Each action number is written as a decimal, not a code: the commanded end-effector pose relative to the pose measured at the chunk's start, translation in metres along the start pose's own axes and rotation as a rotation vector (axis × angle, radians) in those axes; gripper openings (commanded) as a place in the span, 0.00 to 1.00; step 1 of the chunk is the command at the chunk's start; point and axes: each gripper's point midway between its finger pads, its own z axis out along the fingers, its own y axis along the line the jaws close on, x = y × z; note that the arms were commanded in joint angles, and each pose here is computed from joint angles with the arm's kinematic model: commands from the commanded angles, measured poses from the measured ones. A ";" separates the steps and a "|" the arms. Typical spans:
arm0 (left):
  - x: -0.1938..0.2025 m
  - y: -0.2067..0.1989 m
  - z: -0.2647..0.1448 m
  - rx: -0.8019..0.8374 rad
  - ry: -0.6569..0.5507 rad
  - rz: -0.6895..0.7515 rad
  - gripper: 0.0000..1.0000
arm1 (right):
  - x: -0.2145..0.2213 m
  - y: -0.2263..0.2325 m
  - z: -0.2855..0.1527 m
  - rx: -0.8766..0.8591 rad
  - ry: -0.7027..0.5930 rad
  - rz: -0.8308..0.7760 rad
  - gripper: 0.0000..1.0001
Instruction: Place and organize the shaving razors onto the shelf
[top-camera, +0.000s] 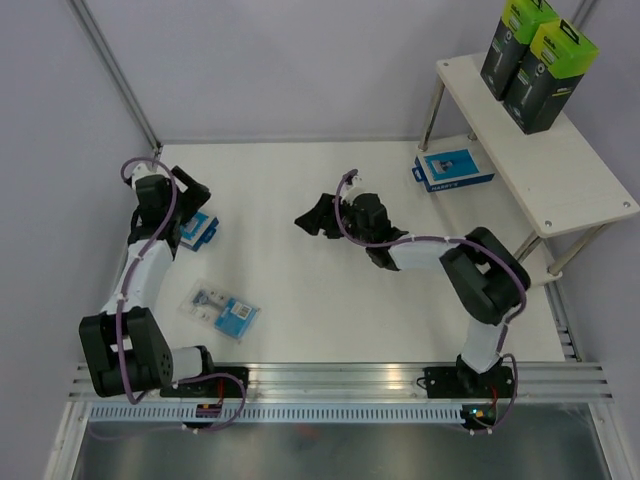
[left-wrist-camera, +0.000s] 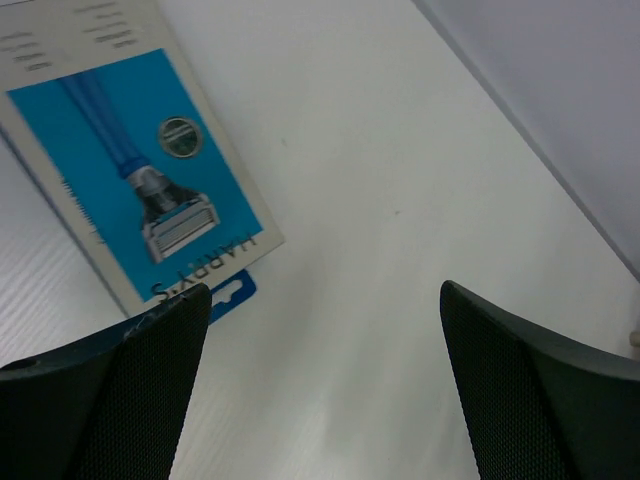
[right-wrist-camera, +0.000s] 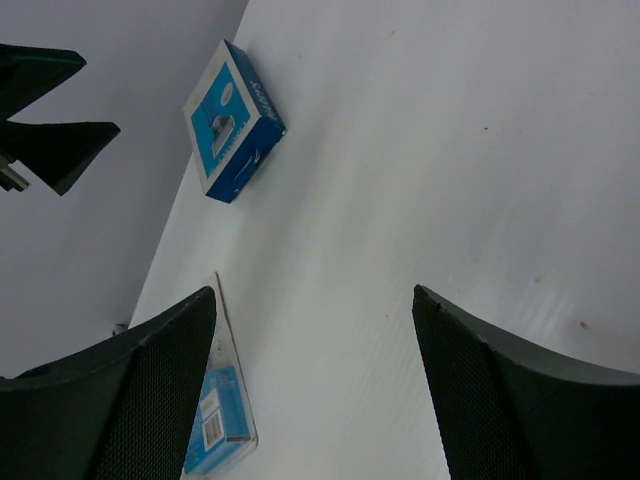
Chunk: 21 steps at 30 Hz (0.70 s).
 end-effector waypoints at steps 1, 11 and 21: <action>0.000 0.053 -0.009 -0.183 -0.023 -0.087 1.00 | -0.027 0.059 0.034 -0.269 -0.090 0.080 0.86; 0.006 0.111 -0.006 -0.317 -0.033 -0.327 1.00 | 0.030 0.060 0.133 -0.143 -0.018 0.302 0.86; 0.014 0.136 0.003 -0.321 -0.050 -0.432 1.00 | 0.102 0.063 0.194 -0.084 0.047 0.374 0.83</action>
